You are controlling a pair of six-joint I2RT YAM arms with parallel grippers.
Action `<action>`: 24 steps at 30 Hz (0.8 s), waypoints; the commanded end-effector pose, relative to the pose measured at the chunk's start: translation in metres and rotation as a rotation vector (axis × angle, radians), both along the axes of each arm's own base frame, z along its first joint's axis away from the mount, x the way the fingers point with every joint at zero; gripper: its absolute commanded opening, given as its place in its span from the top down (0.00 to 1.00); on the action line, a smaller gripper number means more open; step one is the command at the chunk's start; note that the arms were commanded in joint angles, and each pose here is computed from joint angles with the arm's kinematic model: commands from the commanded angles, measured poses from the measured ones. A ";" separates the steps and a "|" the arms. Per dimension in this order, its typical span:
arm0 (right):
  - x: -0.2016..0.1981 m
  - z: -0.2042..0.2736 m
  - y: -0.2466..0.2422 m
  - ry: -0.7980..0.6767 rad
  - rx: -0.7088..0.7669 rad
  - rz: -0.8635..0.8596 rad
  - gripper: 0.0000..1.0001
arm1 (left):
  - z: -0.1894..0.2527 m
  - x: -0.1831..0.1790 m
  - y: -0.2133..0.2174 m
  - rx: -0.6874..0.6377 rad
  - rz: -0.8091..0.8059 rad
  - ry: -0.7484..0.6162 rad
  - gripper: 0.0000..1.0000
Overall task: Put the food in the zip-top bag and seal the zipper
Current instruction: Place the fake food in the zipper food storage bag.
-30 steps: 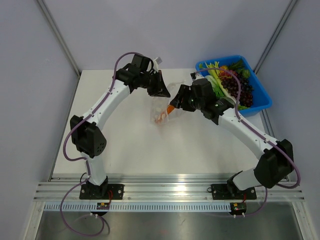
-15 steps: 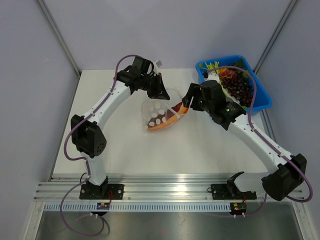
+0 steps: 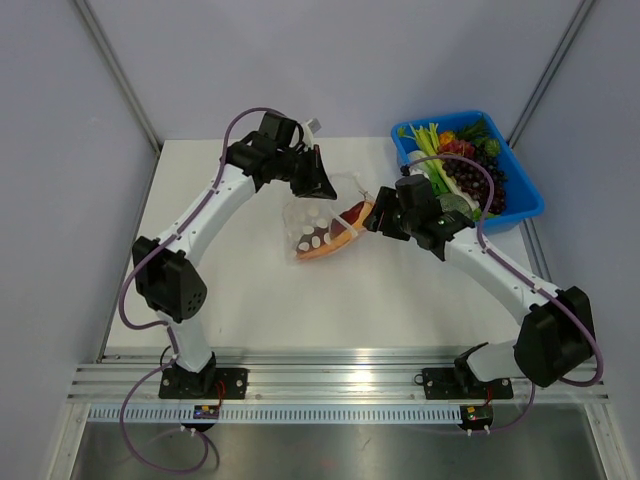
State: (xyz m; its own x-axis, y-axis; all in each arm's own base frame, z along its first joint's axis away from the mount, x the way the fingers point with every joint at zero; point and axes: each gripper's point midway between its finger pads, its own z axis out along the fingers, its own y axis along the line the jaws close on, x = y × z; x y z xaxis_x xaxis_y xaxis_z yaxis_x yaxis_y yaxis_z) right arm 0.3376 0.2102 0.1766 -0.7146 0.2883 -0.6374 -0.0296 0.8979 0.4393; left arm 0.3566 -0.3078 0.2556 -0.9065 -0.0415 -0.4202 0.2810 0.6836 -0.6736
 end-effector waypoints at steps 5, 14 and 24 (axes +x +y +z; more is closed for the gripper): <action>0.008 0.007 -0.001 0.012 0.230 -0.024 0.42 | 0.037 -0.004 0.004 -0.052 -0.009 -0.104 1.00; 0.019 -0.009 0.009 0.067 0.338 -0.006 0.71 | 0.039 -0.006 0.005 -0.053 -0.010 -0.110 1.00; 0.018 0.072 0.046 -0.069 0.352 0.184 1.00 | 0.044 0.010 0.033 0.018 0.061 -0.136 1.00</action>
